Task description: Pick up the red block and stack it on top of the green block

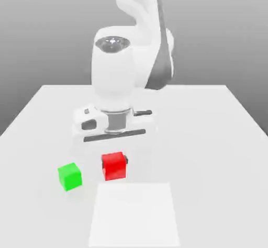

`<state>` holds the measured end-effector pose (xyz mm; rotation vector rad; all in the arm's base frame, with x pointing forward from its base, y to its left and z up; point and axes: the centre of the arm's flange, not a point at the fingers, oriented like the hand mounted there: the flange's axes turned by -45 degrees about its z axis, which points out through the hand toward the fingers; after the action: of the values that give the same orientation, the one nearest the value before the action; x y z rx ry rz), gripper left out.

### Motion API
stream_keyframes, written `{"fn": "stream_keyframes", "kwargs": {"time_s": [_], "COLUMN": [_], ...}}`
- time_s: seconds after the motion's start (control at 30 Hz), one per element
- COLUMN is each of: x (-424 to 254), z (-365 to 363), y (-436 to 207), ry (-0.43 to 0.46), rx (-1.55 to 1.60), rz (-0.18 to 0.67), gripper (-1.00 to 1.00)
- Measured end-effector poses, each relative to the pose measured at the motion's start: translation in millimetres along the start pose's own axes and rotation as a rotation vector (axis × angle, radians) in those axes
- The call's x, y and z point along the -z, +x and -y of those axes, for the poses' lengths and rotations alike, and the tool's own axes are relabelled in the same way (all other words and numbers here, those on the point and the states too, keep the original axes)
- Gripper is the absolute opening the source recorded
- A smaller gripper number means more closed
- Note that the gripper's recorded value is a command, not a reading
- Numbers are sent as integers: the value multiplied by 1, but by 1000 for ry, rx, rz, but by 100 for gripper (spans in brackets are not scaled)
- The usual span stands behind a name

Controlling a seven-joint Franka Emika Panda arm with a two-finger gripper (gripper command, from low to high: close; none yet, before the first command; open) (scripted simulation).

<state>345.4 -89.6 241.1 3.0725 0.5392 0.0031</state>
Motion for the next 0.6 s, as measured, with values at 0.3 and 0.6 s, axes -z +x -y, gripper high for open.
{"fn": "stream_keyframes", "kwargs": {"time_s": [0.3, 0.6], "x": [-1, -29], "z": [-64, -58], "y": [-86, -83], "ry": [36, 91], "rx": [140, 150], "rz": [-9, -27], "gripper": [-100, -100]}}
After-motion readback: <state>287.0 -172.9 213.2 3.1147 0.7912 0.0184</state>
